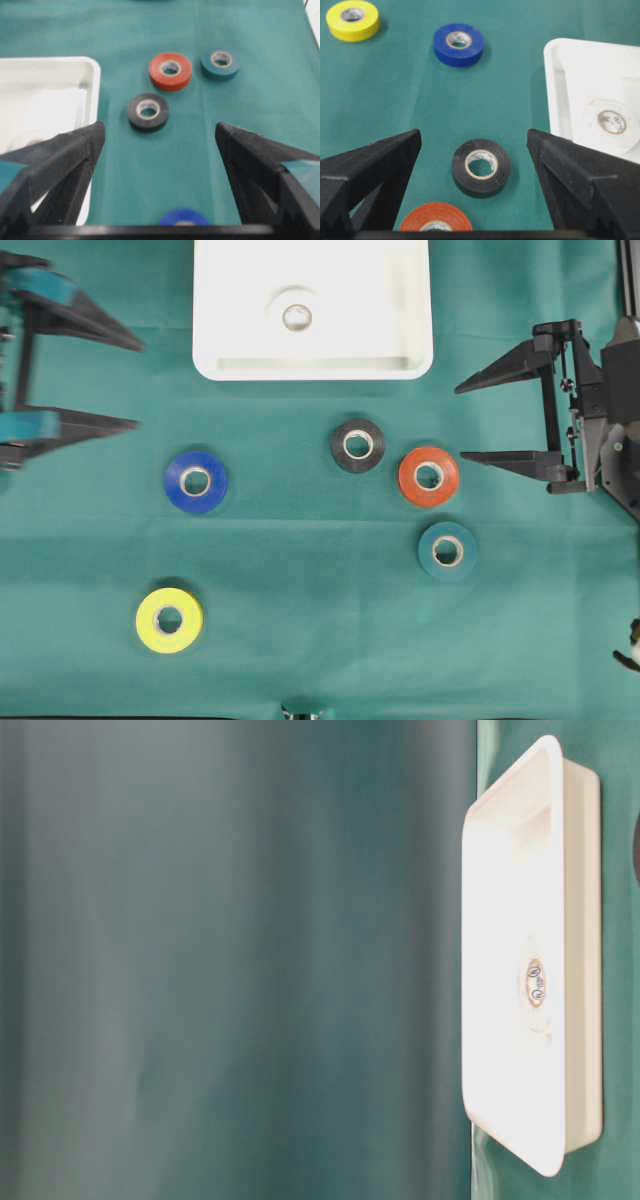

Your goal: Pick up the tape from a random location and place it into the white case.

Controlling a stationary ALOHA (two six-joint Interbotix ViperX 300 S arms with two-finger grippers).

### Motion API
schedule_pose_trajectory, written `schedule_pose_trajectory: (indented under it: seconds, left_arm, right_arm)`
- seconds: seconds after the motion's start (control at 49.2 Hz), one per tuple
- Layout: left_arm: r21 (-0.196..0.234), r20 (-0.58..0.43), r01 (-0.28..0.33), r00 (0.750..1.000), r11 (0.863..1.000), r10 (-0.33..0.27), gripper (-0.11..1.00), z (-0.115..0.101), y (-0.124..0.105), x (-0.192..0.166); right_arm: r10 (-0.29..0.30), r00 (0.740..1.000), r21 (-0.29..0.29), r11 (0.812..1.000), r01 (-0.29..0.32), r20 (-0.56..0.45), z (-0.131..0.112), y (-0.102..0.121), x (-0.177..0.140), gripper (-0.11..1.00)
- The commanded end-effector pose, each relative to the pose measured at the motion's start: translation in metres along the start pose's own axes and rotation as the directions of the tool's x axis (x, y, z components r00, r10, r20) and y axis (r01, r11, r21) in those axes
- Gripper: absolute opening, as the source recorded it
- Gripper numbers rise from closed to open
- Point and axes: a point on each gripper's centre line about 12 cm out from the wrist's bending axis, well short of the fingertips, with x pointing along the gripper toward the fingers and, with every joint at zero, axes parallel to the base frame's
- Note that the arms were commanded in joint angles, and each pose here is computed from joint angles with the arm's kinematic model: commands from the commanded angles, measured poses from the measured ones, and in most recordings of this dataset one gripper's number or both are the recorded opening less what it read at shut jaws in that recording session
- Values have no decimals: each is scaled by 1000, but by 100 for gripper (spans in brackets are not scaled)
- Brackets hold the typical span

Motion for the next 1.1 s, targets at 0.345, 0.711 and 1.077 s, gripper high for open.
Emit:
schedule_pose_trajectory:
  seconds: [0.345, 0.711, 1.077]
  left_arm:
    - [-21, 115, -22, 993, 1000, 24, 97, -77, 5, -29]
    - [-23, 121, -21, 992, 1000, 24, 97, -89, 5, -29]
    - [-21, 124, -22, 992, 1000, 24, 97, -88, 5, -29]
  right_arm:
    - [4, 999, -8, 1000, -4, 40, 13, 1, -2, 92]
    - [4, 999, -22, 1000, -3, 46, 10, 1, -1, 92]
    - [6, 999, -21, 1000, -5, 47, 10, 1, -2, 92]
